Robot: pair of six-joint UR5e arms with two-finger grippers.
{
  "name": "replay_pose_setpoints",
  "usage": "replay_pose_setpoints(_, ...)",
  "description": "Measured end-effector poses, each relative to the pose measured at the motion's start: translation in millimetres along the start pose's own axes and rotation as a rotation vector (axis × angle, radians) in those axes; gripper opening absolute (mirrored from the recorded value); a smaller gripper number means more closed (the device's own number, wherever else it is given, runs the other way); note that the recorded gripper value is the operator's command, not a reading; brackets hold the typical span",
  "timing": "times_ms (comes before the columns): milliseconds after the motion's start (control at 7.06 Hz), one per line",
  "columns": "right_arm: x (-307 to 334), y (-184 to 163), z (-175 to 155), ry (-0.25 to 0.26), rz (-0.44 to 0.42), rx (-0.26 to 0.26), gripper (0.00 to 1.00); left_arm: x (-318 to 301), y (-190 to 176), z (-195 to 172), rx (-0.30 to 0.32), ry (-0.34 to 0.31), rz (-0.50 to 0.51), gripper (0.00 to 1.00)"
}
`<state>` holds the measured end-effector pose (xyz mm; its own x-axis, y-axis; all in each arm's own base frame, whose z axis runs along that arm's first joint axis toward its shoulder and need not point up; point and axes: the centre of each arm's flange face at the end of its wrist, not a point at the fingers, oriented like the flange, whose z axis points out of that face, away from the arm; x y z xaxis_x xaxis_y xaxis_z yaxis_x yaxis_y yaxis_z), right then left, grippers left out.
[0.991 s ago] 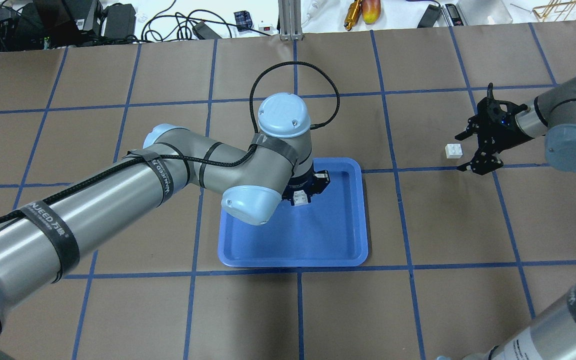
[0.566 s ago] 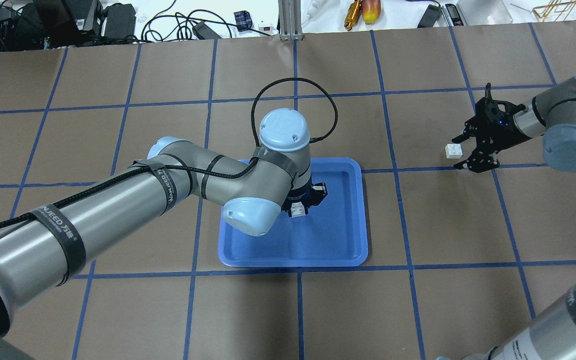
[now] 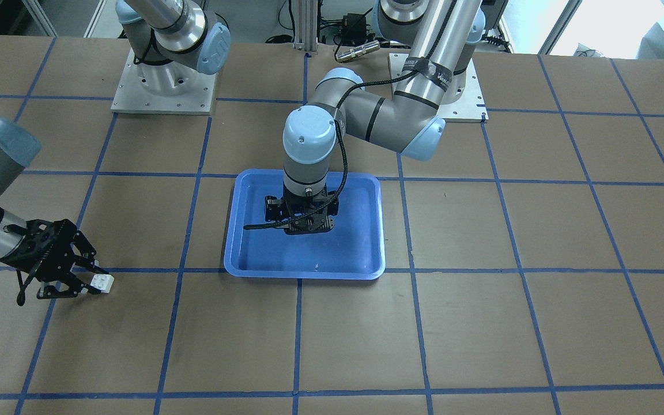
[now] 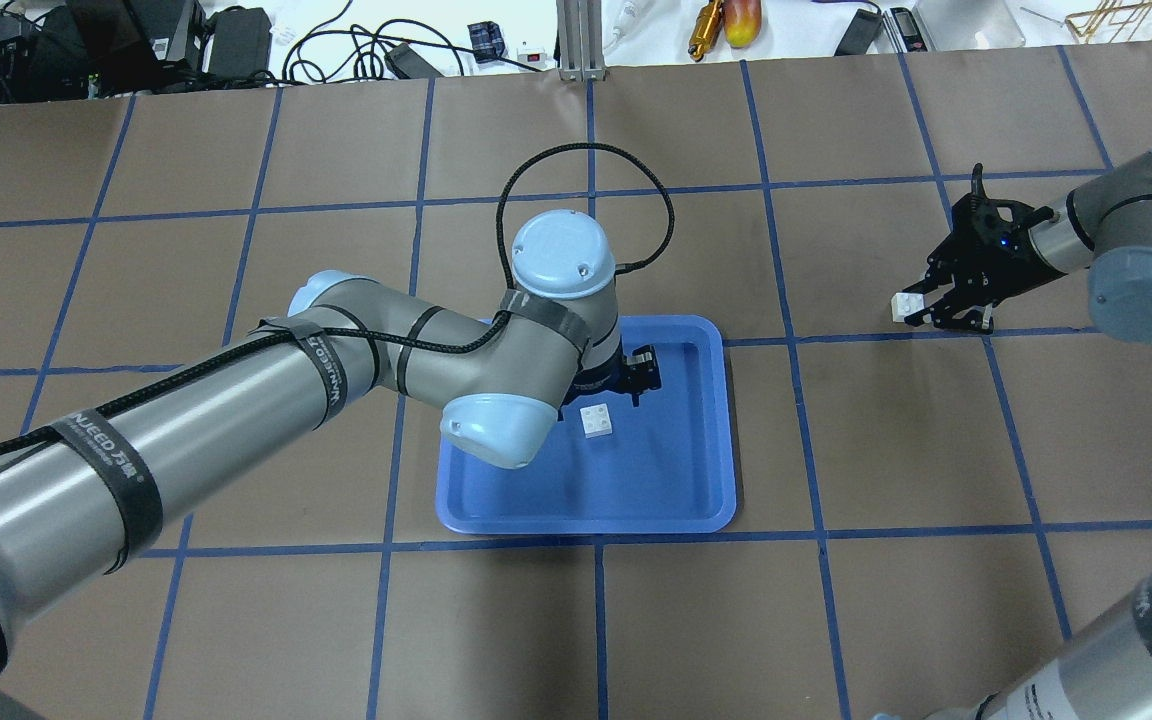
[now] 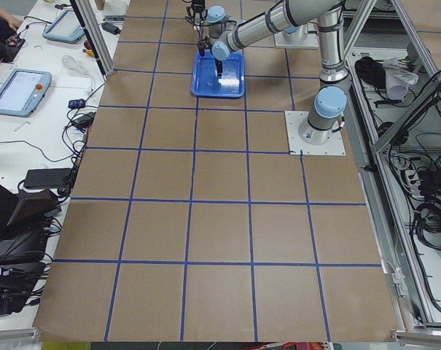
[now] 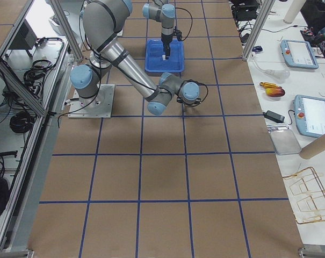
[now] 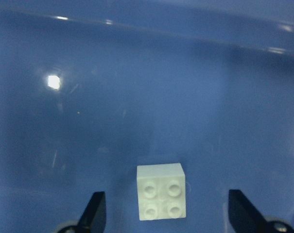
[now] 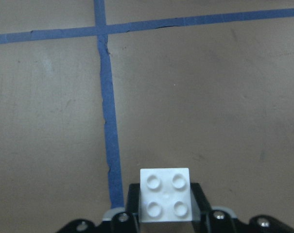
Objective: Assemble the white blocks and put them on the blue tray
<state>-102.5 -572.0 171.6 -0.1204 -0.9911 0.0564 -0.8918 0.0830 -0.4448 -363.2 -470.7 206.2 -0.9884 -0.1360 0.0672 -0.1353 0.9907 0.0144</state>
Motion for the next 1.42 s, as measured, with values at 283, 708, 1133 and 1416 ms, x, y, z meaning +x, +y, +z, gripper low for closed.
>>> replay_pose_setpoints(283, -1, -31, -19, 0.024, -0.035, 0.001, 0.12, -39, -38, -42, 0.036, 0.013, 0.028, 1.0)
replay_pose_setpoints(708, -14, -130, -14, -0.02, -0.152, 0.013, 0.12, -155, -106, -122, 0.011, -0.012, 0.152, 1.0)
replay_pose_setpoints(1133, -44, -243, 26, -0.091, -0.161, 0.009, 0.13, -206, -127, -220, -0.009, -0.023, 0.212, 1.0)
replay_pose_setpoints(1416, -67, -294, 49, -0.125, -0.128, 0.003, 0.13, -204, -106, -275, 0.039, -0.023, 0.228, 1.0)
